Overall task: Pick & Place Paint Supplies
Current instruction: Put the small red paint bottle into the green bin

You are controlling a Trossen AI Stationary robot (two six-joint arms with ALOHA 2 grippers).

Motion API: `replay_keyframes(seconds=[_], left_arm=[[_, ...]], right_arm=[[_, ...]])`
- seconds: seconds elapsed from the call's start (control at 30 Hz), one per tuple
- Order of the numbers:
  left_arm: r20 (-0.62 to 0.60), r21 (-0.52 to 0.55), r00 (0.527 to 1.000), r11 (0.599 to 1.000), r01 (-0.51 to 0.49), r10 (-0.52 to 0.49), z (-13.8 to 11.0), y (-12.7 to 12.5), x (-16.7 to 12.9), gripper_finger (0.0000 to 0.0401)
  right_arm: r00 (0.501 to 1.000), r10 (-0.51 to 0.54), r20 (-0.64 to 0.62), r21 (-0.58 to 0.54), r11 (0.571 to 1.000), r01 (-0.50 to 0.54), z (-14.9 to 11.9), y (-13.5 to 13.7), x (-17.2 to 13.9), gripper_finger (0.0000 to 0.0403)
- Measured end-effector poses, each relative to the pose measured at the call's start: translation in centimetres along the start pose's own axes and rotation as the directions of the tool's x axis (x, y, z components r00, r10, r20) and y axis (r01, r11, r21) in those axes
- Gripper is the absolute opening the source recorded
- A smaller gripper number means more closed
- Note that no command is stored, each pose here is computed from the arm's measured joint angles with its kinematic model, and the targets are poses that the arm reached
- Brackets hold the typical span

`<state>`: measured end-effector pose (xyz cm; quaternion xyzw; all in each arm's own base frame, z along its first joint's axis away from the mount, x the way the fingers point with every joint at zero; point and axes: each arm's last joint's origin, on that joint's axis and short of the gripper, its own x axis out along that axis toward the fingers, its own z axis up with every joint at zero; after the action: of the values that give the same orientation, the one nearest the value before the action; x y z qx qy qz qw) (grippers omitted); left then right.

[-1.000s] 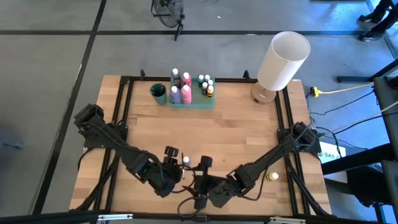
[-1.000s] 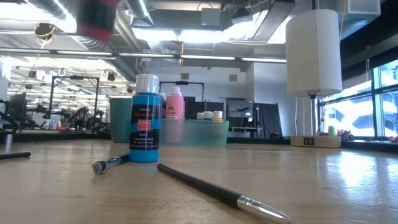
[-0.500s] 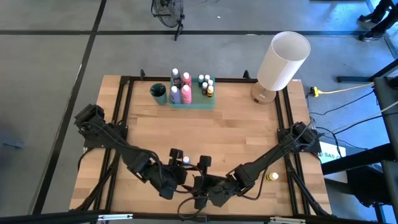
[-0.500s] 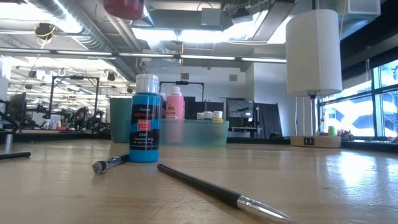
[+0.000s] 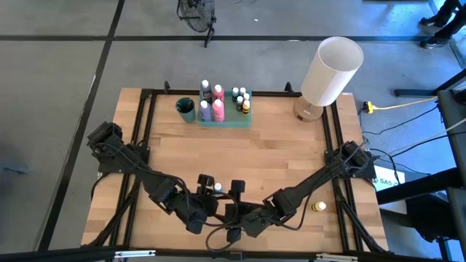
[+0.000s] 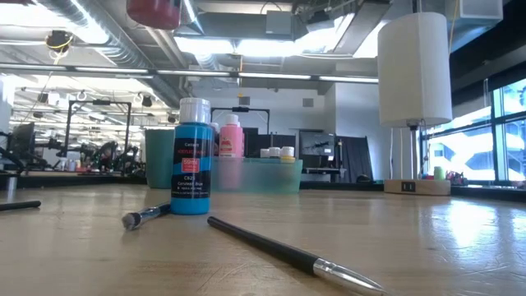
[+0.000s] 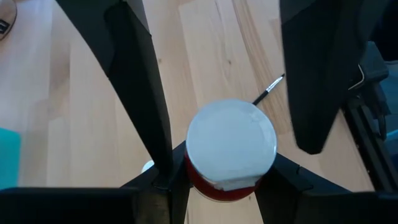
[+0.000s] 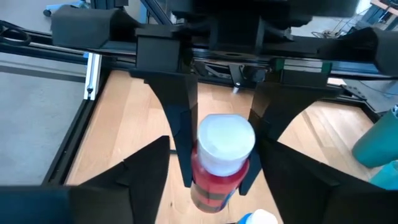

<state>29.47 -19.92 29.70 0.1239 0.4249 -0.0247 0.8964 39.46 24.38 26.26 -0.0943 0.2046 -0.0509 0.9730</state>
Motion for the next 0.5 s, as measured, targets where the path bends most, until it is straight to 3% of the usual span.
replay_keyframes(seconds=[0.23, 0.5], left_arm=[[0.004, -0.003, 1.0, 1.0, 0.003, -0.003, 0.04, -0.04, 0.02, 0.0139], [0.033, -0.045, 0.999, 0.999, 0.008, -0.007, 0.33, -0.09, 0.09, 0.0139]], right_arm=[[1.0, -0.002, 0.0, 0.001, 1.0, 0.002, 0.01, -0.06, 0.04, 0.0212], [1.0, -0.007, -0.001, 0.004, 1.0, 0.007, 0.08, -0.31, 0.15, 0.0205]])
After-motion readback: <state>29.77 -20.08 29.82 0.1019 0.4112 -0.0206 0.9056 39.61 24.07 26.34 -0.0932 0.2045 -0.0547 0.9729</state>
